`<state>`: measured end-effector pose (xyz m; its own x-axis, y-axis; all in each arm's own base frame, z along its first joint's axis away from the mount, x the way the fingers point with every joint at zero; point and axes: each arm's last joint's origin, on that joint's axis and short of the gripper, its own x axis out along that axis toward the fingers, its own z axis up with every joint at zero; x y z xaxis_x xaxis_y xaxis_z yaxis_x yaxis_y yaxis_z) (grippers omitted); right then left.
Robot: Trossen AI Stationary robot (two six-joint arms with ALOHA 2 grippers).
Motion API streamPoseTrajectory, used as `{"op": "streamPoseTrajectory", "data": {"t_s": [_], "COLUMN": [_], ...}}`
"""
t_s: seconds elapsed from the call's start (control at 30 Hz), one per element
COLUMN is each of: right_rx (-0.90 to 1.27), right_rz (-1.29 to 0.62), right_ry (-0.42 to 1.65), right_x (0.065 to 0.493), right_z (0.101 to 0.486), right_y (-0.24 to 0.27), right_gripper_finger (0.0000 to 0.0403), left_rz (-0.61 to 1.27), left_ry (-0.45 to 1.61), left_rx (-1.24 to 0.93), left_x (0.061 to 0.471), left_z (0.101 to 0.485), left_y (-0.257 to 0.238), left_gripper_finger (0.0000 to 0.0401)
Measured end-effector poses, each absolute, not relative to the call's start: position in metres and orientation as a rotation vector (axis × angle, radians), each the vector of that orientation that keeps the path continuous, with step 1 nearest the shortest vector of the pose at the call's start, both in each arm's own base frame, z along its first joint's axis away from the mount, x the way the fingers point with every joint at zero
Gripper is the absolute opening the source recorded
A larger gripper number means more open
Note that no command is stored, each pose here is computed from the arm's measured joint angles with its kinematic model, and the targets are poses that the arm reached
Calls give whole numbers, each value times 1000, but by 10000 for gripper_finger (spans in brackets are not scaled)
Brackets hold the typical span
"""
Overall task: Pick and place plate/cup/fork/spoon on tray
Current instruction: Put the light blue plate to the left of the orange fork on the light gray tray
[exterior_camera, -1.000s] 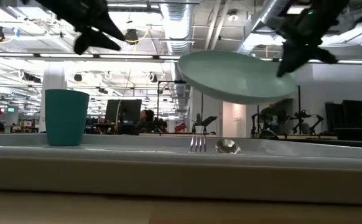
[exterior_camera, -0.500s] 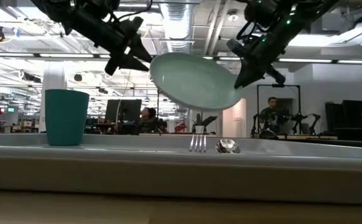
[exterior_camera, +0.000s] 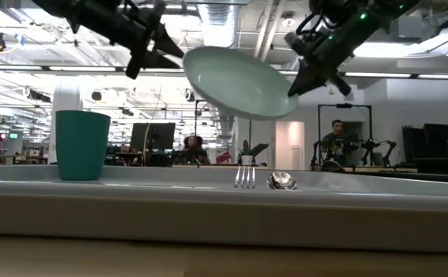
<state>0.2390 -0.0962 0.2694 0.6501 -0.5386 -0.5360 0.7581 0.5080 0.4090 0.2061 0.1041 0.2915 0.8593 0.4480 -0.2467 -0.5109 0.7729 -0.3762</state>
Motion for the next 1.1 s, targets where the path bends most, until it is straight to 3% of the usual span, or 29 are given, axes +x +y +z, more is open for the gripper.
{"op": "streamPoseTrajectory", "data": {"t_s": [0.27,0.9,1.0,1.1], "right_rx": [670,674,674,674], "right_rz": [-847,-842,-843,-843], "right_ry": [320,279,278,274], "right_x": [231,235,235,235], "right_z": [276,277,277,277], "right_y": [-102,-106,-106,-106], "right_gripper_finger": [3,8,9,14], "left_rz": [403,325,357,405], "left_ry": [76,193,188,183], "left_rx": [-441,-458,-464,-465], "left_x": [201,234,234,234], "left_z": [304,270,270,269], "left_y": [101,115,116,117], "left_gripper_finger": [145,143,121,73]}}
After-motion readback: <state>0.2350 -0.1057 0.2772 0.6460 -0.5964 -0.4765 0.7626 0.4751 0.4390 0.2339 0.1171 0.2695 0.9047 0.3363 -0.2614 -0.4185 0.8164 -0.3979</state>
